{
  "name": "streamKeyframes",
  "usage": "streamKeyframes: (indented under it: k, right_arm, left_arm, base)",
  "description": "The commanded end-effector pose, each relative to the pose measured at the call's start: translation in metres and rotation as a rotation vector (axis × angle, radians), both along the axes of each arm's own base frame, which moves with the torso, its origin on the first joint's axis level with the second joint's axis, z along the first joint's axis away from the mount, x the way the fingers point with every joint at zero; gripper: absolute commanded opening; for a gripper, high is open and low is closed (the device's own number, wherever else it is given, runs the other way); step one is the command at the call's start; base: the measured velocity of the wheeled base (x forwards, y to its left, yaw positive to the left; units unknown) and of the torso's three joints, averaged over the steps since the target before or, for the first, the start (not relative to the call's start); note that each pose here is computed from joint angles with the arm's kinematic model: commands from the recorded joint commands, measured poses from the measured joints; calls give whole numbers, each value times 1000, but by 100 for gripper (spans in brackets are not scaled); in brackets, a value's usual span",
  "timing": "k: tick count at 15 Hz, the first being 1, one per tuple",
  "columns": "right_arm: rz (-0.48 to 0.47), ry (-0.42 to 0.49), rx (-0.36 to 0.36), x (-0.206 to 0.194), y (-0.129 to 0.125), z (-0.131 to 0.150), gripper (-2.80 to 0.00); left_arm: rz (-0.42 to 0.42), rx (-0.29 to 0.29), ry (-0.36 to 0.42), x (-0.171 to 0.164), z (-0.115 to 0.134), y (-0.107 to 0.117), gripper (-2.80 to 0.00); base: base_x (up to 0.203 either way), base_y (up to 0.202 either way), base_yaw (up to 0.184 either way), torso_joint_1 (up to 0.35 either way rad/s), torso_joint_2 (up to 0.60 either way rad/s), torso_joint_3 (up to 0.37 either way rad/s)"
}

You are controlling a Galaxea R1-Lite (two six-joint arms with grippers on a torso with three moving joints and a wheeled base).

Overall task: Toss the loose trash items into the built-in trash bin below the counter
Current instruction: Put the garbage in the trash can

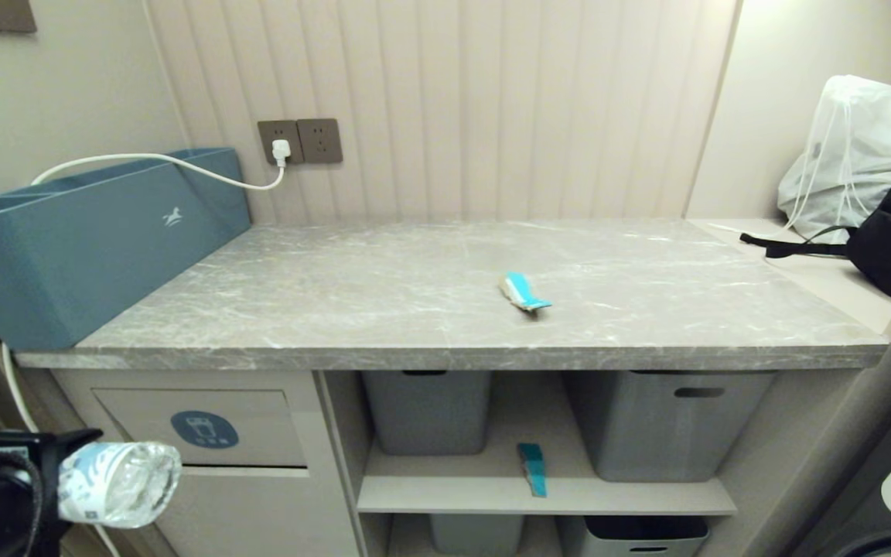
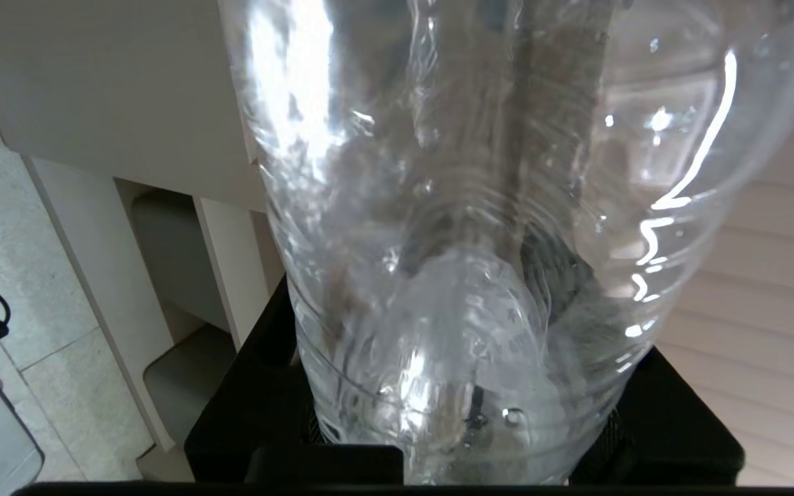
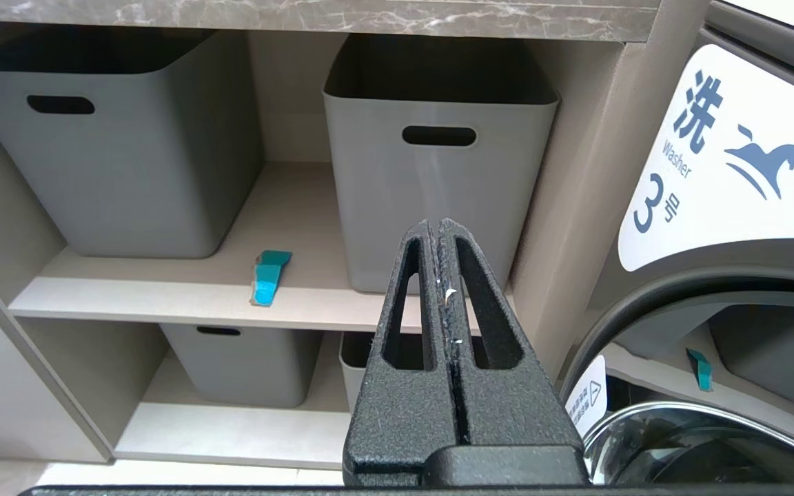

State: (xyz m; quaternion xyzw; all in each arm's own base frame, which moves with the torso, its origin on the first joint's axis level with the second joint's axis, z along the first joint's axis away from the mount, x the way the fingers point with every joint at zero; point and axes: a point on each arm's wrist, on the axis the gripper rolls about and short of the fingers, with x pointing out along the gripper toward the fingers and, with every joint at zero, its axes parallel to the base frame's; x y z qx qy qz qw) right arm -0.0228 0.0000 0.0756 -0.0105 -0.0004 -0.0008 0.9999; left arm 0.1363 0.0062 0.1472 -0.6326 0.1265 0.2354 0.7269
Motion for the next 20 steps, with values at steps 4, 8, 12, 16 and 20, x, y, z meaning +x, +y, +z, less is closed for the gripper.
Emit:
streamKeyframes:
  k: [4,8,12,16,20]
  right_arm:
    - [0,0,1,0,0,0,-280]
    - [0,1,7,0,0,0,-280]
    - [0,1,16,0,0,0,-280]
    - [0,1,15,0,0,0,-280]
    - [0,1,15,0,0,0,-280]
  left_arm:
    - [13,-5,28,5,-4,1,-280]
    - [24,-2,37,7,-5,2,-280]
    - [79,-5,102,20,-15,12,-280]
    - [145,-12,141,35,-30,25,-280]
    - [154,-14,160,39,-48,26,-280]
  base:
    - [0,0,0,0,0,0]
    - [0,0,0,0,0,0]
    - [0,0,0,0,0,0]
    - [0,0,0,0,0,0]
    - [0,0,0,0,0,0]
